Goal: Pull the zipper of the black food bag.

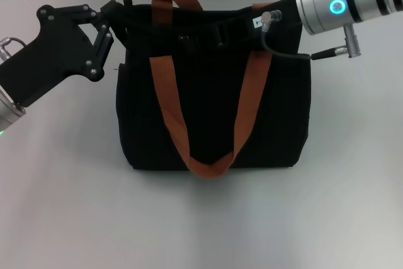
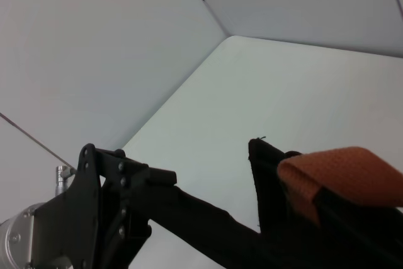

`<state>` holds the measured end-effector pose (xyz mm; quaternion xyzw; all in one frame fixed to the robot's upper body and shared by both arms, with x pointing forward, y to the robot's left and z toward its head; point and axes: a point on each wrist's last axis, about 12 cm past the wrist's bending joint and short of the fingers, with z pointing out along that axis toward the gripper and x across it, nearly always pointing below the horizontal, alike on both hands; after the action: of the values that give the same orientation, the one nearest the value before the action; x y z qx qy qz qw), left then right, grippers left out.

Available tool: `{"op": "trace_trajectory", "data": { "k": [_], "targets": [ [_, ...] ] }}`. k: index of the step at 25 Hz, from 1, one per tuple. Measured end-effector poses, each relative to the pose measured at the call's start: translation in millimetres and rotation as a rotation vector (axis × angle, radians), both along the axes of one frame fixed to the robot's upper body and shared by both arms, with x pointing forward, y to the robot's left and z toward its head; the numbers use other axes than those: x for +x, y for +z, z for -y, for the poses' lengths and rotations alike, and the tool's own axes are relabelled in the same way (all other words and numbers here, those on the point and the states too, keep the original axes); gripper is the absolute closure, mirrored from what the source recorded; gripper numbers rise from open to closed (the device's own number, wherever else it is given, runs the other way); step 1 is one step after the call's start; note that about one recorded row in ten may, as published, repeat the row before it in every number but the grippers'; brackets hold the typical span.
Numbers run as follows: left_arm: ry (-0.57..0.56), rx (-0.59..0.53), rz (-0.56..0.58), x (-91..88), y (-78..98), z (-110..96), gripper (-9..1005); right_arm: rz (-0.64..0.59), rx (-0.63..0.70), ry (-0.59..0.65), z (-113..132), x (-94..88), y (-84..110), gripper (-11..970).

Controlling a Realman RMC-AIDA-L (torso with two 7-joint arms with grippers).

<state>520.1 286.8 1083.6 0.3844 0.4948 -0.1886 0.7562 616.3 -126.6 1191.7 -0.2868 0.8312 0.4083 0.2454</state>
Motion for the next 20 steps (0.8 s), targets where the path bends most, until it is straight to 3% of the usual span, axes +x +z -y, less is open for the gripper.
{"op": "trace_trajectory", "data": {
  "k": [20],
  "targets": [
    [0.038, -0.003, -0.003, 2.6, -0.1, -3.7, 905, -0.006, -0.002, -0.07, 34.5, -13.7, -0.8, 962]
  ]
}}
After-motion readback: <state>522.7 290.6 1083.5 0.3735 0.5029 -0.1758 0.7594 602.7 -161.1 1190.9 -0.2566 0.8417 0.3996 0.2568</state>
